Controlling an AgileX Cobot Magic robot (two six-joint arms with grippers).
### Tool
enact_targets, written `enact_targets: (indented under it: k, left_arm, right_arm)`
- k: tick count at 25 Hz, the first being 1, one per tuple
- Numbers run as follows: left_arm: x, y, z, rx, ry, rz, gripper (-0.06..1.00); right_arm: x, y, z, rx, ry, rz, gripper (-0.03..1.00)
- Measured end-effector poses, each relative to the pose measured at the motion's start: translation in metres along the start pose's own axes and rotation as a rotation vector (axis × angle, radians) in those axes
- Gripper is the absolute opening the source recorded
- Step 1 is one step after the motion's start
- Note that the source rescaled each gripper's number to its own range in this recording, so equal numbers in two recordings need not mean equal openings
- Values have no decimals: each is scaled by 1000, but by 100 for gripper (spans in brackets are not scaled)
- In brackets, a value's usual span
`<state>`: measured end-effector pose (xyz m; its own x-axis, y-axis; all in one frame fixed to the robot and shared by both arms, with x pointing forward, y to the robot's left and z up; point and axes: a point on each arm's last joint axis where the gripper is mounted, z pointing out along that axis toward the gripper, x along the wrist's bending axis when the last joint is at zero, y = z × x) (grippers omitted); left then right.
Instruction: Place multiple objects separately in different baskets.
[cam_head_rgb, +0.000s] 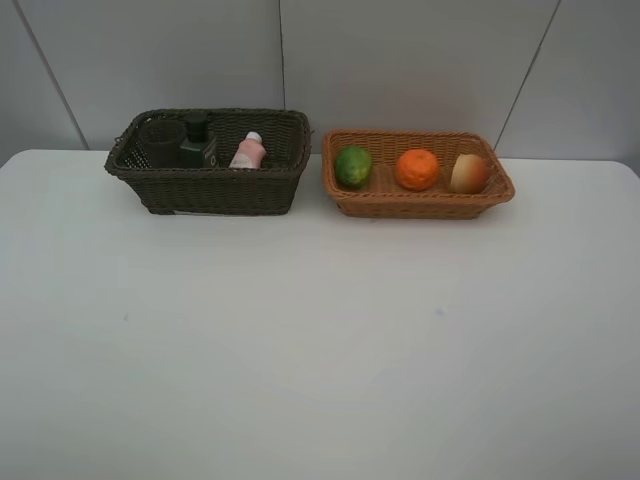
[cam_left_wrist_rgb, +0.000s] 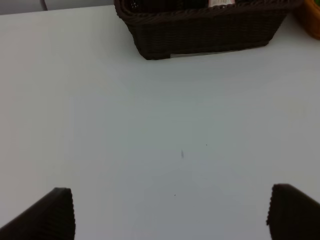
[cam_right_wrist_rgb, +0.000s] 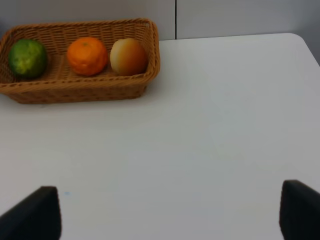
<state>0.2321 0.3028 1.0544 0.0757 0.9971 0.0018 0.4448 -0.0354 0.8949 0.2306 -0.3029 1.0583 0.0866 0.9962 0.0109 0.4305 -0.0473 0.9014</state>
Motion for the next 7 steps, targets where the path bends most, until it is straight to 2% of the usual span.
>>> enact_targets:
  k: [7]
  left_arm:
    - [0, 0, 0, 0, 3, 1, 100]
  right_arm:
    - [0, 0, 0, 0, 0, 0, 84]
